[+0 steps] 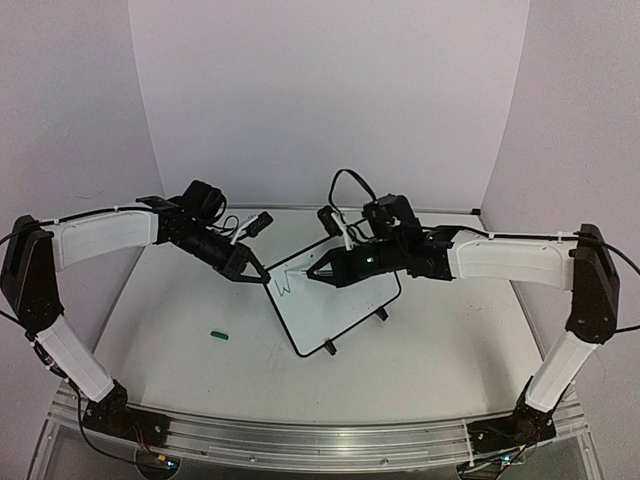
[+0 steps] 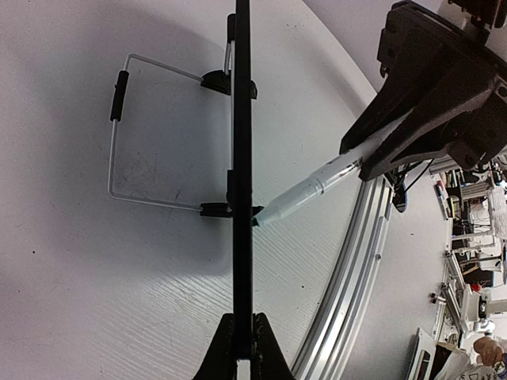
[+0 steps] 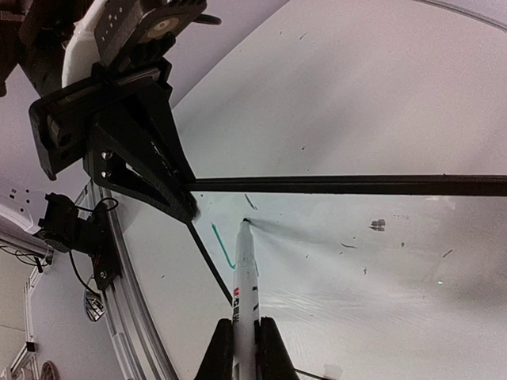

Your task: Write a sentence on the whiteboard

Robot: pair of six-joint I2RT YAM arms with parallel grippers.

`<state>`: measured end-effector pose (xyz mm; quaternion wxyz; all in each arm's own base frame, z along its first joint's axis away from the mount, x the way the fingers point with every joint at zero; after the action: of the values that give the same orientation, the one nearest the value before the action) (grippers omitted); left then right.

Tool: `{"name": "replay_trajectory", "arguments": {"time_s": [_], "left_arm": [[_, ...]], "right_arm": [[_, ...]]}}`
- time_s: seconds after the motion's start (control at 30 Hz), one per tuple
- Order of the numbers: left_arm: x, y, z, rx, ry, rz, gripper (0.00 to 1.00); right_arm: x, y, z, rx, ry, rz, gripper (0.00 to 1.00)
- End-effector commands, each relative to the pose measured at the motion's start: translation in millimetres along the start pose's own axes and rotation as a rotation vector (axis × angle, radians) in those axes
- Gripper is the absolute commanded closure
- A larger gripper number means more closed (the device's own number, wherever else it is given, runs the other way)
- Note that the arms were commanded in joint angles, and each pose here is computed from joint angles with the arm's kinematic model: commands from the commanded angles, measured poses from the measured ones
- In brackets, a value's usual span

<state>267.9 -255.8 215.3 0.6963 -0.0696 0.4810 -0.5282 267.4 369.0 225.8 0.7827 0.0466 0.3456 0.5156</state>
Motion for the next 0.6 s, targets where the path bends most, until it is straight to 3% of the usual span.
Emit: {"name": "replay_trajectory", "arguments": {"time_s": [0.0, 0.3, 0.57], "left_arm": [[-2.2, -8.3, 3.0, 0.059, 0.003, -0.006, 1.0], [-2.0, -7.4, 2.5, 0.06, 0.003, 0.0, 1.0], [-1.5, -6.5, 2.2, 0.06, 0.003, 0.004, 1.0]], "right_arm": [[-14.3, 15.9, 18.2, -0.042, -0.052, 0.06, 1.0], [-46.0, 28.8, 11.5, -0.048, -0.077, 0.09, 1.0], [-39.7, 17.0, -6.2, -0.024, -0.038, 0.128, 1.0]]}}
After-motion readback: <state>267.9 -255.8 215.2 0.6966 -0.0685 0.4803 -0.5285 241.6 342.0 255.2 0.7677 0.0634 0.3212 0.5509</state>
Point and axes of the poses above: each gripper's point midway between its finger pads, its own x axis out along the fingers, its own y axis along the line the jaws close on, z = x × y, the point moved 6 cm from there along -x, back along the fingers, and after that the axes turned 5 degrees about -x, right-handed, at the moved point
